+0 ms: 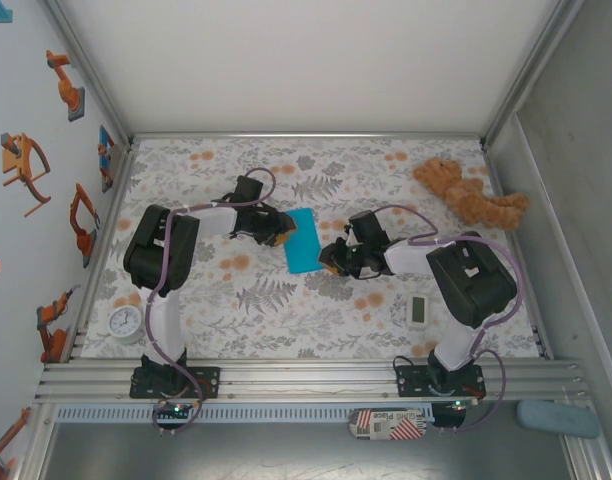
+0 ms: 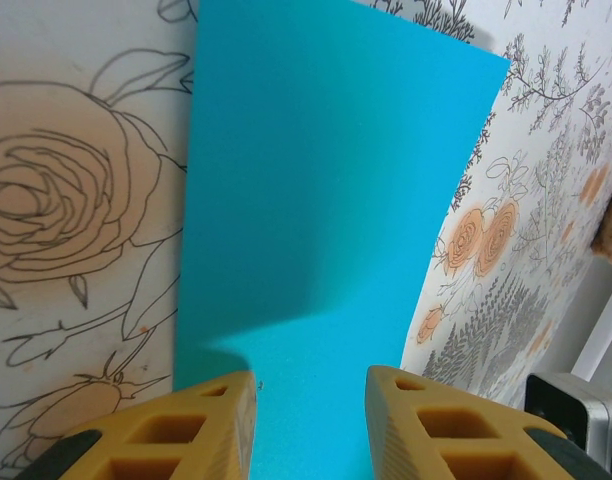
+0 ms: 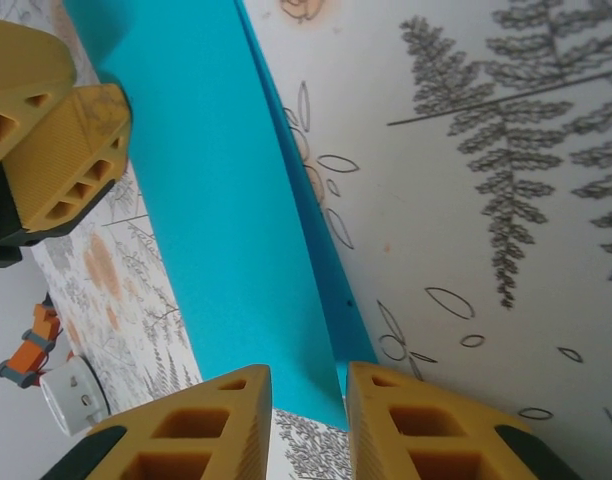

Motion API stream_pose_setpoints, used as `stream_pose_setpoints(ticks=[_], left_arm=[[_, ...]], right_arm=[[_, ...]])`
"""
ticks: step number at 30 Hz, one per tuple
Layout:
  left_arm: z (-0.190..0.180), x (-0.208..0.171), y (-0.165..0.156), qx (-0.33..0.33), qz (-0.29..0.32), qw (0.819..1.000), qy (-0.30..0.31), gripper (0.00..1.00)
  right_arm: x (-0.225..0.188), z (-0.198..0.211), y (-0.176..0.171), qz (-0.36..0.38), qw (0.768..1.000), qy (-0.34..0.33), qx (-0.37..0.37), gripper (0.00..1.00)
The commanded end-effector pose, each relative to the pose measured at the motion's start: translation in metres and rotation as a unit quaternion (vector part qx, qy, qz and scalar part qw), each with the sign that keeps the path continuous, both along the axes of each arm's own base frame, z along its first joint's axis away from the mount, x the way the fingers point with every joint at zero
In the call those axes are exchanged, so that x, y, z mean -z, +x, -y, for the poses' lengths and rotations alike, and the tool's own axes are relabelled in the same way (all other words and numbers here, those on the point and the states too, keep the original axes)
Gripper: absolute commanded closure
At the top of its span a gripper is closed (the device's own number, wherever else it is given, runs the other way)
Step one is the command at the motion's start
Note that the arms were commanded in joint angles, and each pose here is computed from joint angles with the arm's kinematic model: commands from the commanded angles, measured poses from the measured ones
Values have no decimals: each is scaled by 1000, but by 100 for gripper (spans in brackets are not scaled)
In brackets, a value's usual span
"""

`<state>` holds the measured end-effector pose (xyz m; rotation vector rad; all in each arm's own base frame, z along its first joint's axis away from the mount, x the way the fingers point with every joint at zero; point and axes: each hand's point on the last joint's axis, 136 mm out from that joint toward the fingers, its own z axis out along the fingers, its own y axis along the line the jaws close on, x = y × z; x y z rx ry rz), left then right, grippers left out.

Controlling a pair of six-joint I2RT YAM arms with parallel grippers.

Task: Fold a paper plane with a square sheet of paper (pick it up from the middle)
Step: Fold the triangle a second time at the center of the table.

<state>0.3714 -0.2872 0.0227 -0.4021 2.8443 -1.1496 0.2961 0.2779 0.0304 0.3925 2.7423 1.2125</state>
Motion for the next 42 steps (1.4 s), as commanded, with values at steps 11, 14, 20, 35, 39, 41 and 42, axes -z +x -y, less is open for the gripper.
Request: stream_pose_setpoints(ticks=[11, 14, 20, 35, 39, 41, 42], left_arm=[[-10, 33, -21, -4, -57, 998, 30, 64], [-10, 32, -21, -4, -57, 998, 29, 64], [-6, 23, -19, -3, -50, 999, 16, 64], [14, -32, 5, 19, 41, 998, -42, 63], [14, -14, 0, 20, 20, 999, -29, 64], [13, -7, -3, 21, 13, 999, -20, 65], [12, -3, -4, 22, 9, 1000, -15, 65]], right_arm=[[-7, -16, 14, 15, 999, 33, 5, 78], [-7, -16, 13, 10, 999, 33, 3, 80], [-5, -11, 7, 6, 1000, 24, 5, 90], [-12, 5, -5, 12, 1000, -16, -5, 100], [-16, 5, -4, 17, 1000, -15, -4, 100], [-18, 4, -3, 18, 1000, -13, -6, 100], [-18, 3, -3, 19, 1000, -12, -7, 100]])
